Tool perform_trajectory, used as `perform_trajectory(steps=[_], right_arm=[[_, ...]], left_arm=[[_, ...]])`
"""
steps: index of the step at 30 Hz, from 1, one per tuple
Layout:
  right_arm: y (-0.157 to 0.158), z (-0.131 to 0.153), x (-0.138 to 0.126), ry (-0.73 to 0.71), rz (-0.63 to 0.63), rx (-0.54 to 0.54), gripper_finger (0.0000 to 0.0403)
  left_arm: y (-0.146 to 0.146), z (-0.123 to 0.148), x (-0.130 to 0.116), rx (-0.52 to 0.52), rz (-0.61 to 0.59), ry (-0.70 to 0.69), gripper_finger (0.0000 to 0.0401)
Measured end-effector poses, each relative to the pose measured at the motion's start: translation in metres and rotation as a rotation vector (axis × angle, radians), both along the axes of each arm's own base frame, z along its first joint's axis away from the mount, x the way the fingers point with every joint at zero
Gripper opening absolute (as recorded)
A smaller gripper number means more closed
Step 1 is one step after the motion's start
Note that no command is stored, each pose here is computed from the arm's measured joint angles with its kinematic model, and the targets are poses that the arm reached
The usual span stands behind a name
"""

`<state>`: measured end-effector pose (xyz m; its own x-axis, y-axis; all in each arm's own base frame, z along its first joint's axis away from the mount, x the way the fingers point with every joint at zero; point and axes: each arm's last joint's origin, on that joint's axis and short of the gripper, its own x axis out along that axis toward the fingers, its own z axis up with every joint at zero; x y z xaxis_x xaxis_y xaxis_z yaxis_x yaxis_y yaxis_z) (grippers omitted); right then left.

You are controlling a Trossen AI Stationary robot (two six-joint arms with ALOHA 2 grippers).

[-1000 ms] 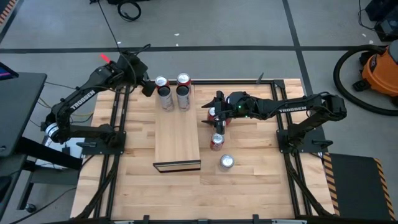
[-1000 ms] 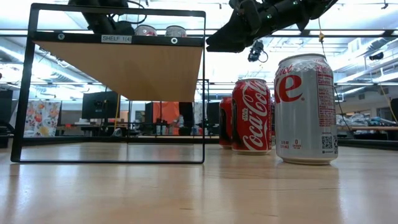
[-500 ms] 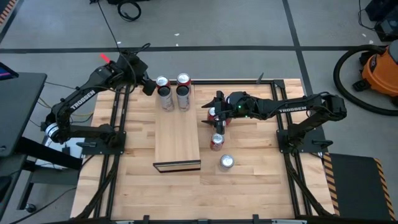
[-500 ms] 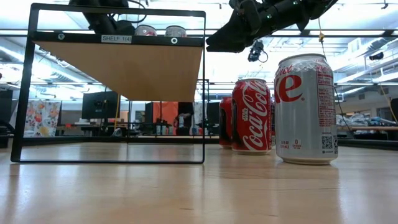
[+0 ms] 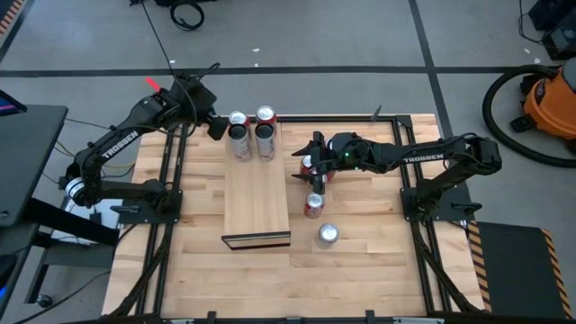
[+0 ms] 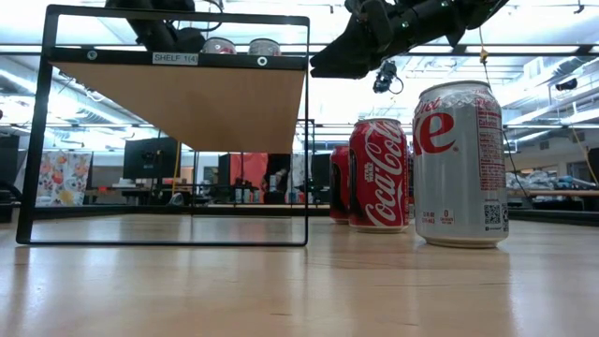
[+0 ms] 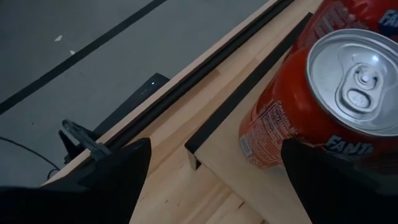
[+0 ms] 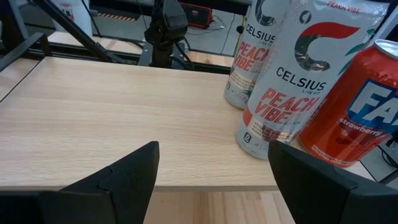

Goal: Place canned beverage on shelf
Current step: Adjust the orange soda can on the shelf, then put the bottom red-silver soda can on the shelf

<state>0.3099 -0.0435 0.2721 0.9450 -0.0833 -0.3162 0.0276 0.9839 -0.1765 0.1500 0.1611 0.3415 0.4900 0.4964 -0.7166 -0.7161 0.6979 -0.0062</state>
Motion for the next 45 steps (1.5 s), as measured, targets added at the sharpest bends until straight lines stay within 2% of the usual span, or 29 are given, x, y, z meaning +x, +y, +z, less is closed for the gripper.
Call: perform_trajectory(steps=[6, 12, 20, 22, 24, 27, 31, 34, 39, 45], right_arm=[[0.000, 0.000, 0.000, 0.000, 0.000, 0.000, 0.0312], [0.000, 0.000, 0.000, 0.001, 0.000, 0.000, 0.0312], [0.004, -0.001, 0.000, 0.018, 0.026, -0.038, 0.0312], [0.004, -0.001, 0.000, 0.019, 0.023, -0.040, 0.0312], [0.004, -0.001, 0.000, 0.019, 0.021, -0.040, 0.0312], [0.004, -0.001, 0.000, 0.019, 0.019, -0.041, 0.0312], [0.004, -0.001, 0.000, 0.020, 0.017, -0.041, 0.0312], [0.006, -0.002, 0.000, 0.026, -0.048, -0.067, 0.0312], [0.009, -0.004, -0.001, 0.065, -0.185, -0.133, 0.0312], [0.008, -0.005, -0.002, 0.068, -0.234, -0.076, 0.0312]], left_arm=[[0.000, -0.001, -0.001, 0.010, -0.005, 0.026, 0.0373], [-0.005, 0.005, -0.008, 0.071, 0.007, 0.071, 0.0373], [-0.035, 0.063, -0.033, 0.094, -0.020, 0.090, 0.0373], [-0.047, 0.073, -0.036, 0.061, -0.075, 0.069, 0.0373], [-0.059, 0.075, -0.038, -0.042, -0.164, 0.052, 0.0373], [-0.076, 0.071, -0.037, -0.187, -0.275, 0.034, 0.0373], [-0.097, 0.055, -0.028, -0.295, -0.378, 0.067, 0.0373], [-0.113, 0.044, -0.025, -0.304, -0.439, 0.080, 0.0370], [-0.136, 0.024, -0.017, -0.300, -0.562, 0.022, 0.0351], [-0.155, -0.006, -0.013, -0.249, -0.660, 0.013, 0.0330]])
